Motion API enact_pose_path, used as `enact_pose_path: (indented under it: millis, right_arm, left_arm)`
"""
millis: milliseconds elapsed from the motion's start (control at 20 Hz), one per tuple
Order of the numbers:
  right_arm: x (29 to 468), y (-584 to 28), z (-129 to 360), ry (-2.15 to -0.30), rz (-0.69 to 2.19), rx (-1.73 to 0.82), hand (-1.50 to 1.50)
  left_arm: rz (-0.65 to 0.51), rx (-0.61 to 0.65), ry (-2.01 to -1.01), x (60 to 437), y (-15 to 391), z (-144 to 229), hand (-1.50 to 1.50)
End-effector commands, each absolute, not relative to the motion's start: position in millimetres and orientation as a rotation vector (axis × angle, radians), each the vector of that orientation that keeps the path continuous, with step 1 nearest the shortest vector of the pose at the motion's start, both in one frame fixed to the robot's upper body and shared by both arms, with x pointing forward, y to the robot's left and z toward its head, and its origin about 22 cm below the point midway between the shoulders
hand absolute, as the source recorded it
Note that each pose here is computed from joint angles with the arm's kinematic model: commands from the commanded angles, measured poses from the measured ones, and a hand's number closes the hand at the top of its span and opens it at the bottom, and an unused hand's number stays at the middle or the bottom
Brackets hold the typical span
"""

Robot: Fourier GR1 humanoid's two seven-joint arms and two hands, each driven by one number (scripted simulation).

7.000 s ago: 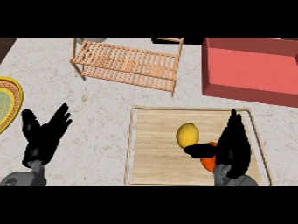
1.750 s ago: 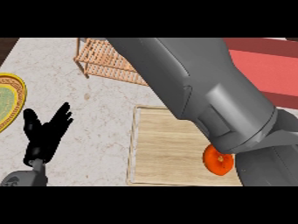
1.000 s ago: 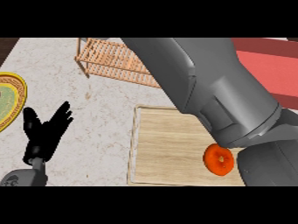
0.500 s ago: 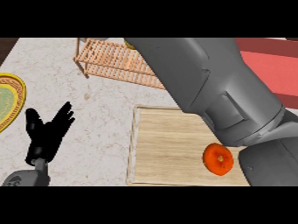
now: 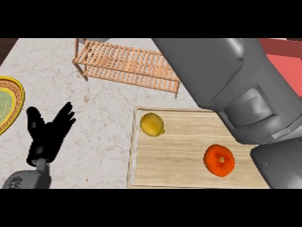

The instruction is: Pick the lemon from the tray and place it in the tiered shelf

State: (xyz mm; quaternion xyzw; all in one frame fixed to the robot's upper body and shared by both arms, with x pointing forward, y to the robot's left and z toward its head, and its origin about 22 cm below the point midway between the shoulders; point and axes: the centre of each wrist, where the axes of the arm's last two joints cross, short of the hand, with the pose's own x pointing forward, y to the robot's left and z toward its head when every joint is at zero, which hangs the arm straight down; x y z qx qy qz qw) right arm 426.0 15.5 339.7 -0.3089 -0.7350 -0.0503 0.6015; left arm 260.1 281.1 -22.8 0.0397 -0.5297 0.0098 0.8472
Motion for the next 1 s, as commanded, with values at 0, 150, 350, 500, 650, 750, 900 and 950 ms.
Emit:
enact_pose_path:
  millis: [0, 150, 350, 500, 650, 750, 900, 950]
  right_arm:
    - [433.8, -9.3, 350.9, -1.719, -0.313, -0.751, -1.50]
    - [439.5, -23.3, 355.3, -1.710, -0.366, -0.839, -1.50]
    - [445.8, -55.7, 367.8, -1.653, -0.518, -0.835, -1.50]
    - [443.7, -70.8, 376.3, -1.650, -0.576, -0.805, -1.50]
    - [441.0, -90.4, 374.9, -1.639, -0.582, -0.749, -1.50]
    - [433.9, -101.3, 384.6, -1.644, -0.548, -0.731, -1.50]
    - [426.9, -118.5, 368.6, -1.669, -0.528, -0.729, -1.50]
    - [426.6, -122.2, 350.7, -1.654, -0.499, -0.722, -1.50]
  left_arm:
    - [0.037, 0.086, -1.118, 245.8, 290.5, -23.0, 0.00]
    - [0.047, 0.101, -1.099, 244.6, 292.1, -31.2, 0.00]
    - [0.057, 0.119, -1.091, 236.9, 303.2, -27.3, 0.00]
    - [0.084, 0.113, -1.086, 232.3, 301.0, -39.1, 0.00]
    - [0.095, 0.129, -1.068, 232.5, 304.5, -42.3, 0.00]
    - [0.120, 0.133, -1.084, 236.0, 308.2, -39.7, 0.00]
    - [0.112, 0.135, -1.086, 230.2, 309.8, -43.8, 0.00]
    - [0.114, 0.131, -1.080, 225.9, 318.0, -37.9, 0.00]
